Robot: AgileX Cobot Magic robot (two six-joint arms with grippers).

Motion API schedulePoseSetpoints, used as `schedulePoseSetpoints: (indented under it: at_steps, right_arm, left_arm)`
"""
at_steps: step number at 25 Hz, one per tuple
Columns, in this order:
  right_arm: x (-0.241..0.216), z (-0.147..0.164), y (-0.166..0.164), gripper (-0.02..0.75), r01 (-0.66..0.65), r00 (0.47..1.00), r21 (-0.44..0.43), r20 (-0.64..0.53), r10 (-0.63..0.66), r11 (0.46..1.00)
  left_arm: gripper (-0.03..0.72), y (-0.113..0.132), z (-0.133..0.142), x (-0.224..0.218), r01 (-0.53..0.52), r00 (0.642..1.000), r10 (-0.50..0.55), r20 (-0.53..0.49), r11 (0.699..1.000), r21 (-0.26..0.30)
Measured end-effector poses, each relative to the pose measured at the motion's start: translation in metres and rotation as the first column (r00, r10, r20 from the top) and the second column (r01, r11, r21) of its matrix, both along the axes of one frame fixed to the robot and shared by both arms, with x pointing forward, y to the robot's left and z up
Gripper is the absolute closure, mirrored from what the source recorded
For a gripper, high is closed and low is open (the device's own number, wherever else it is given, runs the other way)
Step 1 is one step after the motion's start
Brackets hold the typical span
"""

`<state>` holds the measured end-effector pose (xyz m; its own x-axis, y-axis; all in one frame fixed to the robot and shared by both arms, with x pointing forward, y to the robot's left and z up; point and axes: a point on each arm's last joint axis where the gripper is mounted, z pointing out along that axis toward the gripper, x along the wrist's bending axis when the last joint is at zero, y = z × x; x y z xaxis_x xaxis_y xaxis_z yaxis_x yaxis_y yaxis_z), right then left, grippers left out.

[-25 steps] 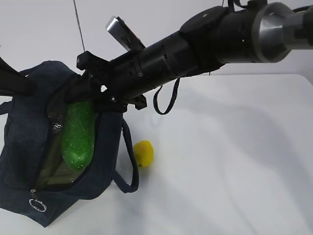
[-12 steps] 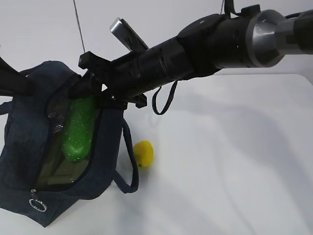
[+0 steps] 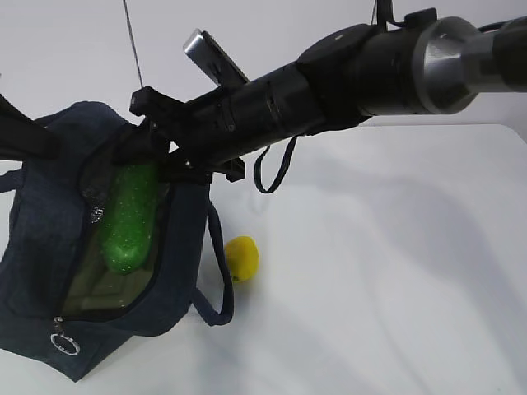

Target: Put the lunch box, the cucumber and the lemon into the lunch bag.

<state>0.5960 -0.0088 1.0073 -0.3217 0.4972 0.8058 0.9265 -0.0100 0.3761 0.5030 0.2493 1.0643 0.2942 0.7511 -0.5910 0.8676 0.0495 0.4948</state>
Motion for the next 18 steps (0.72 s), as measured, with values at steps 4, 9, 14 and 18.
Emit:
schedulePoseSetpoints:
  at_steps: [4,9,14,18]
  right_arm:
    - [-0.005,0.000,0.007,0.391,-0.016,1.000,-0.003,0.010,0.016,1.000]
    - [-0.005,-0.014,0.014,0.391,-0.023,1.000,-0.022,0.005,0.023,1.000]
    - [-0.001,-0.024,0.015,0.391,-0.009,1.000,-0.023,0.012,0.009,1.000]
    - [0.002,-0.021,0.017,0.391,-0.006,0.998,-0.014,0.057,0.007,1.000]
  left_arm:
    - [0.687,0.000,0.000,0.000,0.002,1.000,-0.002,-0.001,1.000,-0.001]
    - [0.687,-0.001,0.000,-0.001,0.005,1.000,-0.005,-0.005,1.000,-0.007]
    - [0.687,-0.001,0.000,-0.001,0.011,1.000,-0.011,-0.009,1.000,-0.012]
    - [0.687,-0.001,0.000,-0.001,0.011,1.000,-0.011,-0.010,1.000,-0.013]
